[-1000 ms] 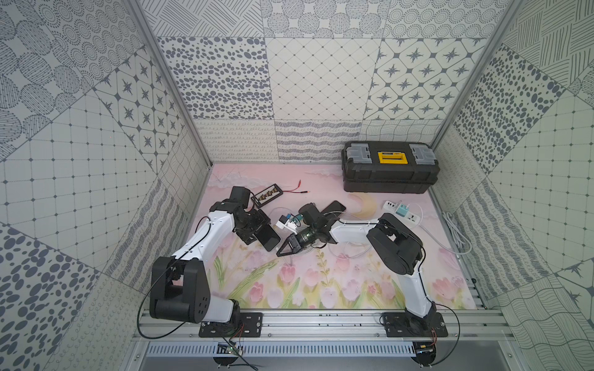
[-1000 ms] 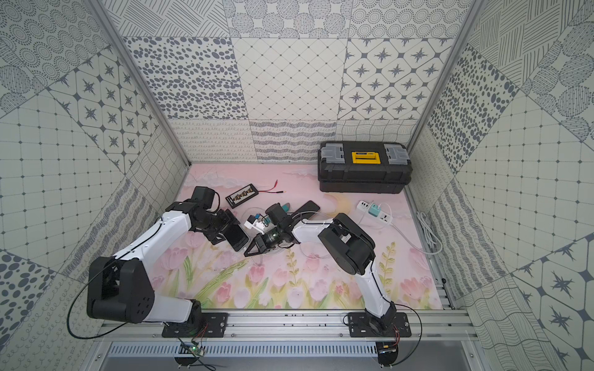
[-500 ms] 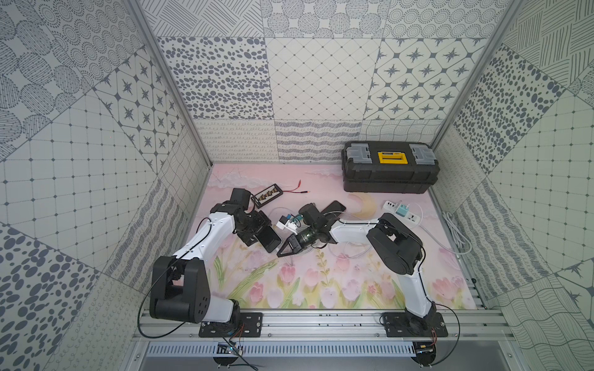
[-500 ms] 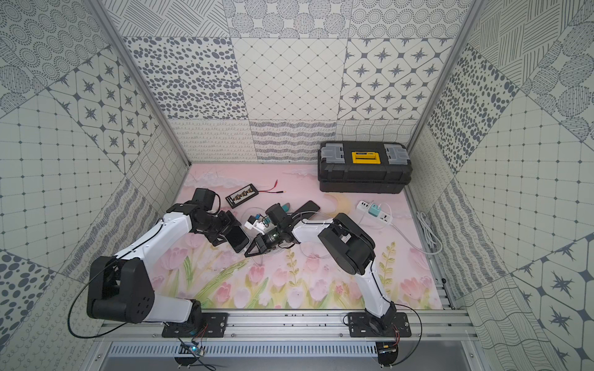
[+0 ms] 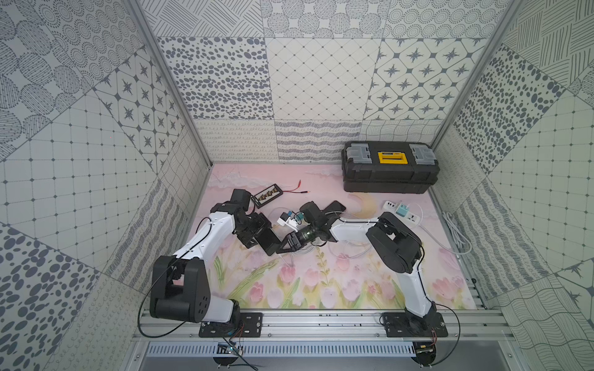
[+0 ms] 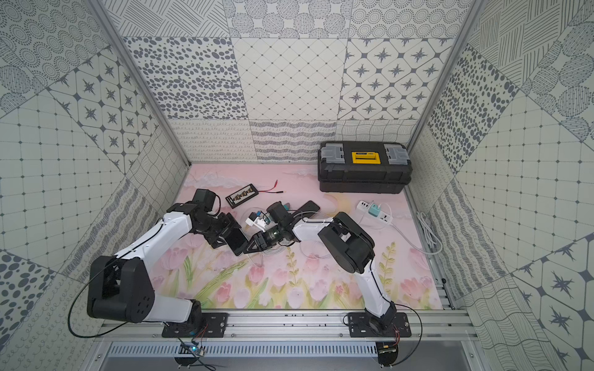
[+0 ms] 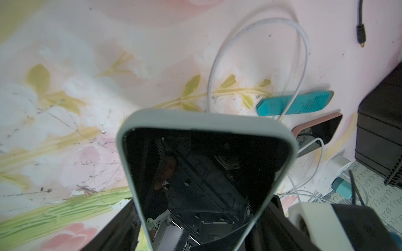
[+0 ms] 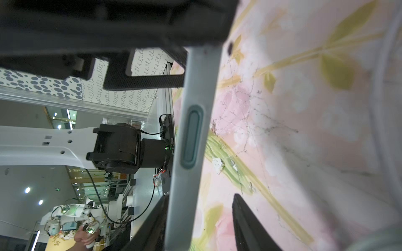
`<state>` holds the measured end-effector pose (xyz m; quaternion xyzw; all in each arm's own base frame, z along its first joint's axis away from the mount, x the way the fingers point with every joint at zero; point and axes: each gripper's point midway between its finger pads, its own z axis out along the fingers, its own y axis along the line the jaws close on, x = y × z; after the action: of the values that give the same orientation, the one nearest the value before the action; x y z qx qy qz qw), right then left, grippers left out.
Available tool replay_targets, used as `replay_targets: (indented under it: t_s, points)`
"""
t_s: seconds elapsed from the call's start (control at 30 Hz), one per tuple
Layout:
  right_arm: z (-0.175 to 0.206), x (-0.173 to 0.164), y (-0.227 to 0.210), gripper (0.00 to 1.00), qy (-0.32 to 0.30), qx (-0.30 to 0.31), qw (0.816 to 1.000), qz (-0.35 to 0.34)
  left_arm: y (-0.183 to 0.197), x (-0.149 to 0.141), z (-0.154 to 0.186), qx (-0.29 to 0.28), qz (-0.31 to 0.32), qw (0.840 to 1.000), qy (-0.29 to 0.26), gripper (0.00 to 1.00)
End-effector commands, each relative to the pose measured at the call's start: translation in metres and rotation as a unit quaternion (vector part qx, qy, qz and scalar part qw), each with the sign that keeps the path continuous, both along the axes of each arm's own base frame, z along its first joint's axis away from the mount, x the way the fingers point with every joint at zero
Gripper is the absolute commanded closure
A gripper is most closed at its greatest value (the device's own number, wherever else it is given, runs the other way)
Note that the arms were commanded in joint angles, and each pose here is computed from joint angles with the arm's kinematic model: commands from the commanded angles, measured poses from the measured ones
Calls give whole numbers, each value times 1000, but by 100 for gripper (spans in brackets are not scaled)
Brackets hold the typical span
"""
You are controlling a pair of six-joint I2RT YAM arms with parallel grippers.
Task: Plug the charging cable into the phone
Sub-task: Insert the charging cable into the phone, then place the phone at the center of the board.
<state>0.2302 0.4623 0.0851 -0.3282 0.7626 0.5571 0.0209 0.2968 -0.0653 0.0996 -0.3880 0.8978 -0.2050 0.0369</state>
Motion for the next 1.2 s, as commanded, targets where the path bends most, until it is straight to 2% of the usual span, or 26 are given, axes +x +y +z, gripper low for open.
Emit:
replay_targets:
  t_s: [0.0, 0.13, 0.47, 0.77, 0.87, 1.17]
  points:
    - [22, 4, -4, 45, -33, 26, 999, -2, 0, -9, 3, -7, 3, 999, 35, 70]
    - [21, 4, -19, 36, -40, 18, 999, -16, 8, -9, -5, 16, 11, 999, 49, 66]
    - [56, 50, -71, 35, -58, 35, 990, -123, 28, -19, -56, 77, 16, 988, 133, 63]
    - [64, 70, -97, 35, -56, 7, 982, -178, 38, -27, -78, 109, 5, 979, 172, 45]
    - [61, 77, -109, 34, -66, -23, 976, -205, 41, -31, -84, 117, 4, 976, 183, 38]
    - [53, 90, -133, 31, -84, -71, 961, -254, 44, -34, -91, 125, 5, 974, 191, 19]
